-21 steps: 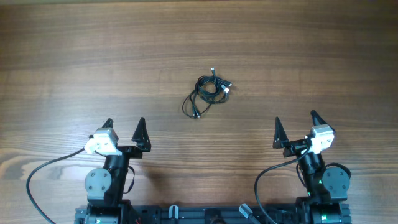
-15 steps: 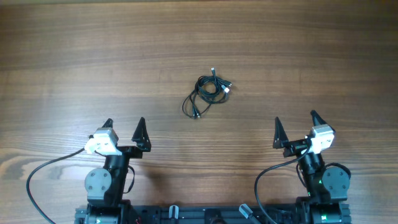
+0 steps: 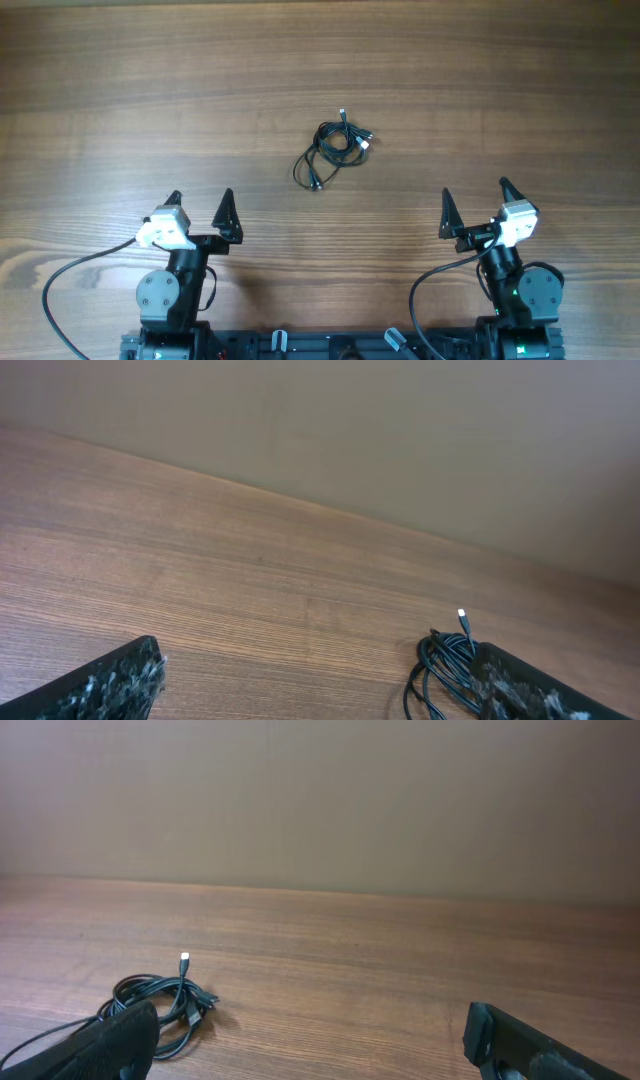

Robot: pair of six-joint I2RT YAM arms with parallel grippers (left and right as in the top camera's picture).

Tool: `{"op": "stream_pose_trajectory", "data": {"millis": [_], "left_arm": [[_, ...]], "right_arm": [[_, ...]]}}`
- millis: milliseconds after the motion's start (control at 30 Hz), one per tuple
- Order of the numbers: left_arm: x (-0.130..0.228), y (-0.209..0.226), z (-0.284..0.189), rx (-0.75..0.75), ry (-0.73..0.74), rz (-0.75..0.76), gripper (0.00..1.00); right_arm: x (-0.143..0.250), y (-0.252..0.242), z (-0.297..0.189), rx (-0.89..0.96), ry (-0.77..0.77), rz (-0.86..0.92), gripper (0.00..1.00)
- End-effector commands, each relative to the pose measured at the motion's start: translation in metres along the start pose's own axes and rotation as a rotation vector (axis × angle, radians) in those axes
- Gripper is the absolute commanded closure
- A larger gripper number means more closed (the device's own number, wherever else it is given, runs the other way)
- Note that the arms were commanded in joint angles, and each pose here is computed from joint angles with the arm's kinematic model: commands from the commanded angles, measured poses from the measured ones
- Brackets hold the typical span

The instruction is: Untangle cables

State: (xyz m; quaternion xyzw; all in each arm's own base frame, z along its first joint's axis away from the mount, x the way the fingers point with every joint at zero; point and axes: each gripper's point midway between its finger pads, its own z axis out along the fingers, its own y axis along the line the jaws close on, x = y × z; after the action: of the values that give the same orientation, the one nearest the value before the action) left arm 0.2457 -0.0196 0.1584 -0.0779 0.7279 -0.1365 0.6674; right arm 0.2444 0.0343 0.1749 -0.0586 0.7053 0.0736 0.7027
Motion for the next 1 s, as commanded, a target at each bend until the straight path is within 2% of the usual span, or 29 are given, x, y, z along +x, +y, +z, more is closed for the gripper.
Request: {"op": "stream_pose_trajectory", "data": {"millis": [0,700,967], "left_arm": [[0.001,0.0,0.0,0.004,0.002,0.02,0.0],[-0.002,0.005,0.0,-0.026,-0.014,0.021,0.0],[-0.025,-0.002,0.002,-0.035,0.015,0.023,0.0]], "right_arm": [[-0.002,-0.001,0.0,0.003,-0.009,0.005,0.0],[-0.002,-0.001,0.0,0.003,-0.009,0.005,0.0],[-0.002,-0.001,0.0,0.003,-0.009,0.005,0.0]]}}
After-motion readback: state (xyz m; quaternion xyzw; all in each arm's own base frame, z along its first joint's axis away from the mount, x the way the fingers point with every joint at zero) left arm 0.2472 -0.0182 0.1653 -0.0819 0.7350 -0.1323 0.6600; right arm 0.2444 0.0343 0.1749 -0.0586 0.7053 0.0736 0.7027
